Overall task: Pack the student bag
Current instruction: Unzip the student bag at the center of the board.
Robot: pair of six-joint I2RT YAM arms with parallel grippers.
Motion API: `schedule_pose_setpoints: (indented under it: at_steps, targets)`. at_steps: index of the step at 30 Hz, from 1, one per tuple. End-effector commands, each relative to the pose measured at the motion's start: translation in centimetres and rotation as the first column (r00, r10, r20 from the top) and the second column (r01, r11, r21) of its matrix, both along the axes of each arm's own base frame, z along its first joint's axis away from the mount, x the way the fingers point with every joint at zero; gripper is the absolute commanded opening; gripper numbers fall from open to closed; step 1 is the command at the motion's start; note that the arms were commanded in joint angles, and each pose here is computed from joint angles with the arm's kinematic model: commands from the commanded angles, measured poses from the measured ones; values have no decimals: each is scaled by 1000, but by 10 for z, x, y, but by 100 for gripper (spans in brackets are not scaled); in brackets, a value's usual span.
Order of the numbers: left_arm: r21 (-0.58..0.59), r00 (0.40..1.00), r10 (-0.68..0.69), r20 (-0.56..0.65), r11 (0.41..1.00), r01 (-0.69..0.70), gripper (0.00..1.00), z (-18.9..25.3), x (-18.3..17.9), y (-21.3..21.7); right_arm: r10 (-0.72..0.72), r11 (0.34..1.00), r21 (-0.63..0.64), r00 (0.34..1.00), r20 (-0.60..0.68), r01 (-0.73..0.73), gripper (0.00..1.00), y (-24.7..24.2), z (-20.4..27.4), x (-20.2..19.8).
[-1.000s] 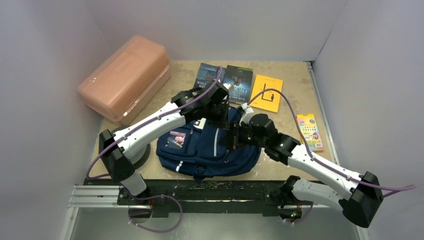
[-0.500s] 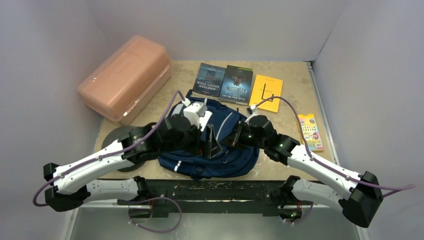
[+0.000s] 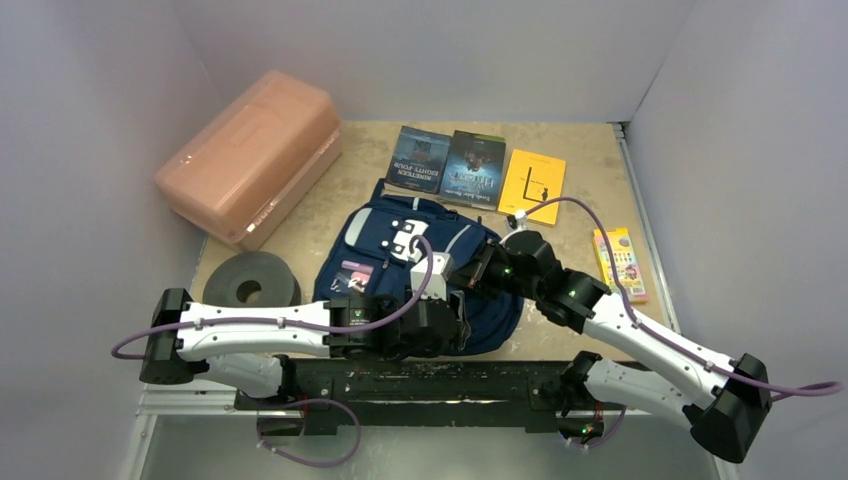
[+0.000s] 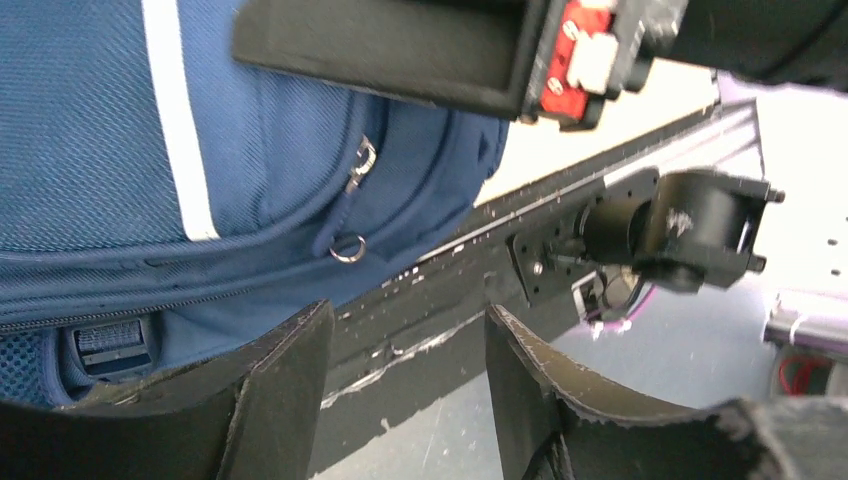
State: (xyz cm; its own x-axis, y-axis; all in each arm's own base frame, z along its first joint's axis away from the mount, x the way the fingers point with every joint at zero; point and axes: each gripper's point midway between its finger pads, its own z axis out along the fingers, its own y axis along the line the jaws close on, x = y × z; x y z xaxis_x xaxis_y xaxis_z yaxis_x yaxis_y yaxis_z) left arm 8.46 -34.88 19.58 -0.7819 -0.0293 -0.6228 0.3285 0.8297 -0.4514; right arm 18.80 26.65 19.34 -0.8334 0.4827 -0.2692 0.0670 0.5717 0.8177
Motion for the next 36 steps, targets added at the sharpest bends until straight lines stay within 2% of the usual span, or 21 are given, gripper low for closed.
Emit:
schedule_pose_setpoints:
  at_steps: [1,9,18,24,32,35,36]
  targets:
    - [-78,986,163,39,984,-160,55,14,23,-1,-42,988,154,993,106,25,0,7,64,11]
    - [-38,971,239,0,970,-239,47,-5,34,0,-38,986,165,993,114,19,0,6,67,8]
    - [-25,955,296,38,955,-295,49,-7,51,3,-20,986,165,993,115,1,0,8,64,6]
    - [-3,943,324,78,946,-325,42,-1,61,7,-22,987,160,994,110,4,0,8,62,7]
    - [56,935,337,110,937,-344,16,-1,64,17,-36,989,144,993,109,20,0,5,58,8]
    - [55,940,321,115,943,-329,0,2,63,17,-47,990,137,993,112,32,0,3,55,10]
    - [54,941,318,116,944,-325,0,3,63,18,-49,990,134,992,115,34,0,3,55,11]
